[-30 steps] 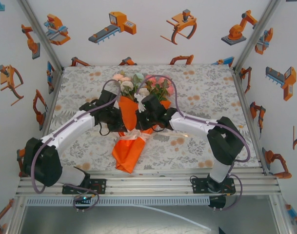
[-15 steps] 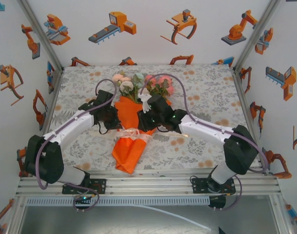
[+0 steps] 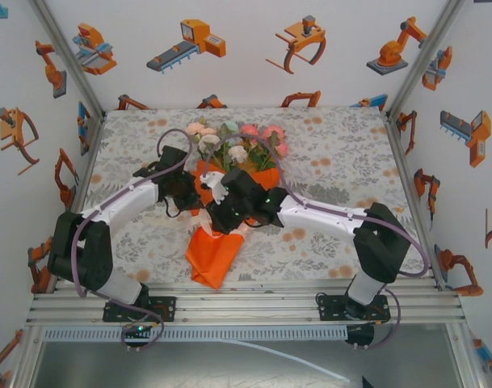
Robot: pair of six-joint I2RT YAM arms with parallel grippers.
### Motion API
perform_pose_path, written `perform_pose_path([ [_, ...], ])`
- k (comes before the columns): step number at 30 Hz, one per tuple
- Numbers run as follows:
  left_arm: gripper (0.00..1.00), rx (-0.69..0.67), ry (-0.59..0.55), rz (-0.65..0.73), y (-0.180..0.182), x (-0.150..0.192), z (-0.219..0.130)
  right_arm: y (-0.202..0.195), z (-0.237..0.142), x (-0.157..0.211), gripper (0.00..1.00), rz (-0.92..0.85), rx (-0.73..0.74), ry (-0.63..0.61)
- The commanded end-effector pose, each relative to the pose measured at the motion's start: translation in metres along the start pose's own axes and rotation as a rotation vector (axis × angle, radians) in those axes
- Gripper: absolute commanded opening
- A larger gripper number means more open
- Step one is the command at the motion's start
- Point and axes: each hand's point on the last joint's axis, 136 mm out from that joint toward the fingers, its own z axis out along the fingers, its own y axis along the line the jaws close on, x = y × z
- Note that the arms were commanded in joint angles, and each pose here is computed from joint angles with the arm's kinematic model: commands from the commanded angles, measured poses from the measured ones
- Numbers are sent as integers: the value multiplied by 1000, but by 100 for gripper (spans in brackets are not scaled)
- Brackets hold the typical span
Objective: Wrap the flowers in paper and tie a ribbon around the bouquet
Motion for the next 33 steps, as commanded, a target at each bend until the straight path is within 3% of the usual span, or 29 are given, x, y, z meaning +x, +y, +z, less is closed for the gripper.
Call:
perform_pose_path([
  [1,0,111,13,-35,-29,-7,-8,12,-9,-30,43,16,-32,-109],
  [5,0,163,39,-104,-38,-6,-6,22,-5,-51,43,126,-42,-270],
  [8,0,166,51,-164,-38,-7,-2,17,0,-57,44,177,51,-388],
  [12,0,181,88,-245,-38,-6,7,0,9,-55,44,230,130,-456],
  [17,0,200,98,-252,-42,-9,8,-33,1,-38,45,242,320,-449],
  [18,0,200,89,-250,-42,-9,5,-36,-1,-35,50,240,330,-449],
  [21,0,212,77,-250,-44,-11,1,-31,8,-35,51,241,242,-421],
  [24,0,221,84,-253,-47,-12,3,-14,29,-42,40,232,132,-400],
  [26,0,218,88,-254,-47,-13,5,-19,40,-40,39,247,149,-381],
  [29,0,200,90,-249,-44,-13,9,-32,47,-36,48,244,208,-376],
  [33,0,189,94,-236,-41,-13,15,-47,59,-27,50,281,264,-323],
])
